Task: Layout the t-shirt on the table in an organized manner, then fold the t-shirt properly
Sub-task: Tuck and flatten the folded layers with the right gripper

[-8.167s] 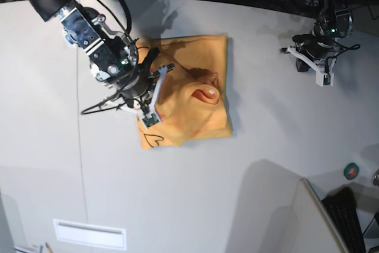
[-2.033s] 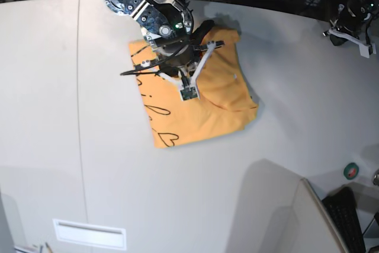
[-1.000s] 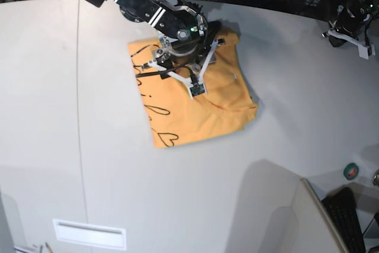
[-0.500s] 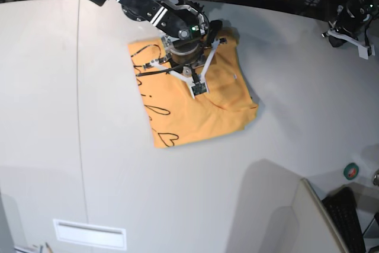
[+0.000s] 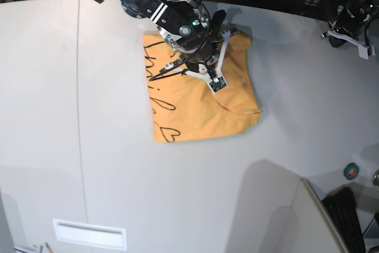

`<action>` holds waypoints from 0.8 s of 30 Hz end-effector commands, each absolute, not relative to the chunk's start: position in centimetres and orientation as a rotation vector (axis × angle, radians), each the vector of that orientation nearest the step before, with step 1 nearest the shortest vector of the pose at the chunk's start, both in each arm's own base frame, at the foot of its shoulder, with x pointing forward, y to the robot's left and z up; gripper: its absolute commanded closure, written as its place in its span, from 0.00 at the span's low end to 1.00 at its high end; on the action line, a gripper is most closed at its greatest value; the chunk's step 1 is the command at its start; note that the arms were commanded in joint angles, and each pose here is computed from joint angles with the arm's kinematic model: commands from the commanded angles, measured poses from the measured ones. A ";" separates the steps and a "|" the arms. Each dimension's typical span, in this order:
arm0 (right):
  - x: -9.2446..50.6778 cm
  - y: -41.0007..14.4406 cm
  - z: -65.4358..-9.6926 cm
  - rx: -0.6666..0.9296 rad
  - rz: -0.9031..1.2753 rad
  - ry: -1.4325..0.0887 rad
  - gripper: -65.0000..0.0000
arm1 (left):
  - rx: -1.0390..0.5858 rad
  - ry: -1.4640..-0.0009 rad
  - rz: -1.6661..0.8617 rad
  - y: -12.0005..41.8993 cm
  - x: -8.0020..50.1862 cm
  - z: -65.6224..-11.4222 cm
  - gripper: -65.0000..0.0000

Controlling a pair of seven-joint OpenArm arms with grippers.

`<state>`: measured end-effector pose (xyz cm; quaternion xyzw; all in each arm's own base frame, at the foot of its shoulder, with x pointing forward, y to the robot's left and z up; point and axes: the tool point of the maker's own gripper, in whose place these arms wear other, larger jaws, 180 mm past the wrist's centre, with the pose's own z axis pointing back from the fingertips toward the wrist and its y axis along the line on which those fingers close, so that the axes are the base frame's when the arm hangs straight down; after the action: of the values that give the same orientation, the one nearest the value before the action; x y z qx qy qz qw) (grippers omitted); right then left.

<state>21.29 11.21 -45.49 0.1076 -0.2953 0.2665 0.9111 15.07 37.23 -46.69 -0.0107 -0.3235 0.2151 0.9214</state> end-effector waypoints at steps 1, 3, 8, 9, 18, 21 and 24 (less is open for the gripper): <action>21.9 12.5 -44.3 0.259 0.564 -0.654 1.00 | -0.005 -0.699 0.424 38.1 15.7 -45.6 1.00; 21.6 12.6 -44.7 0.266 0.588 -0.642 1.00 | -0.005 -0.699 0.424 38.1 15.7 -45.6 1.00; 21.5 13.1 -45.1 0.268 0.587 -0.628 1.00 | -0.007 -0.705 0.420 38.1 16.0 -45.3 1.00; 21.4 13.2 -45.2 0.268 0.588 -0.623 1.00 | -0.007 -0.705 0.420 38.1 16.0 -45.3 1.00; 23.3 13.0 -38.6 0.351 0.568 -0.798 0.85 | -0.068 -0.737 0.257 33.7 19.0 -44.1 1.00; 24.4 10.4 -37.0 0.330 0.562 -0.858 0.86 | -0.084 -0.760 0.209 32.4 20.1 -43.3 1.00; 24.5 7.3 -38.5 0.274 0.515 -0.826 1.00 | -0.114 -0.788 0.133 30.1 21.4 -42.2 1.00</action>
<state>24.03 6.14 -39.95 0.1159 -0.3739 0.2470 0.8864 20.25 29.77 -43.72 -0.0563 -0.3568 0.0736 0.9296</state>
